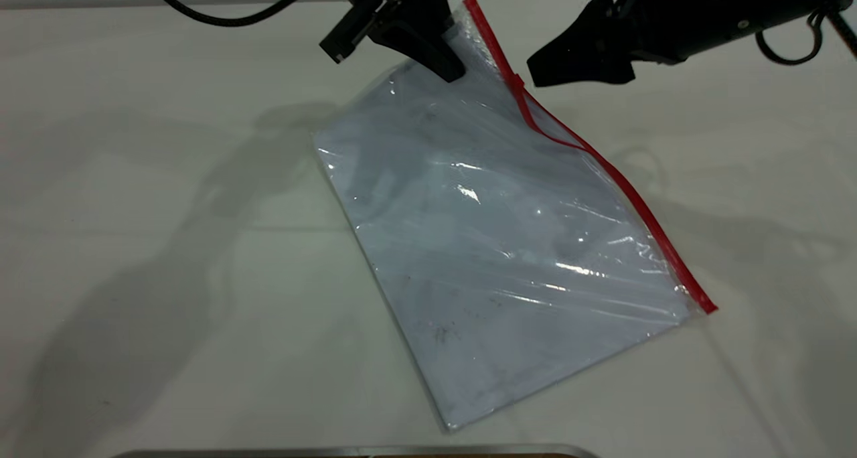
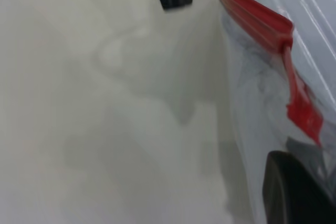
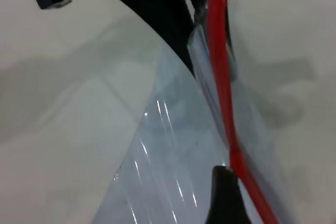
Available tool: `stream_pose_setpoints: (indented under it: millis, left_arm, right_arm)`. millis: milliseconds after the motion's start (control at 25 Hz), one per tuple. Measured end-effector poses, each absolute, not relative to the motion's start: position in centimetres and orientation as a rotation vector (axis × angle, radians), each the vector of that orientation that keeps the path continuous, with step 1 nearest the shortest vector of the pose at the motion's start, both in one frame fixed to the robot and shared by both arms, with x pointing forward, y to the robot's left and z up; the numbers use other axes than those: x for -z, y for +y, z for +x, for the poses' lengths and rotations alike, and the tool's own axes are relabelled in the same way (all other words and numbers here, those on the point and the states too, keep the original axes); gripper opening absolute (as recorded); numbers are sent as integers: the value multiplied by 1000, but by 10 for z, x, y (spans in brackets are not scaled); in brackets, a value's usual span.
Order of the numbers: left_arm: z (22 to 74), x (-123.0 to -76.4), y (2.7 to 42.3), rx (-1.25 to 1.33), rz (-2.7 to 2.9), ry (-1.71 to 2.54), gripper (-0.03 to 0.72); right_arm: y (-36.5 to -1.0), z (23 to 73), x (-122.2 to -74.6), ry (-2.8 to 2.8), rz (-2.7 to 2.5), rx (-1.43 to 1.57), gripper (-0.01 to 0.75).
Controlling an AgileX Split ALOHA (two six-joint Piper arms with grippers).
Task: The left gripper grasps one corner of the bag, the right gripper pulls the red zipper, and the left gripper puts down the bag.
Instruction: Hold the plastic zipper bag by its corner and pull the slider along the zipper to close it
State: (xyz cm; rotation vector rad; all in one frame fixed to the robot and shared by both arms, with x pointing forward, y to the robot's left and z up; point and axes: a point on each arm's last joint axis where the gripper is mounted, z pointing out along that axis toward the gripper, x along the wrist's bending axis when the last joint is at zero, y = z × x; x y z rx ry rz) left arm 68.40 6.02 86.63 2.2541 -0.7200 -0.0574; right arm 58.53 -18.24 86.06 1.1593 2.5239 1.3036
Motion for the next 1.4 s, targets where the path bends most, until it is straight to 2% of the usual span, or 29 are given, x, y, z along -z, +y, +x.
stream_pose_setpoints:
  millis: [600,720,880,1240,1400]
  left_arm:
    - [681,-869,39,-12,2218,-671,53]
    - [682,-869,38,-21,2219,-663,53]
    - [682,-869,38,-22,2223,-662,53]
    - [681,-869,38,-1,2228,-642,53]
    - [681,-867,37,18,2251,-591,53]
  right_arm:
    - [-180,585,-854,2541,1165,-1333,557]
    - [-180,585,-854,2541,1165,-1333,537]
    - [-181,585,-854,2541,1166,-1330,444]
    - [-182,586,-853,2535,1181,-1295,107]
    - [-185,587,-851,2528,1197,-1251,38]
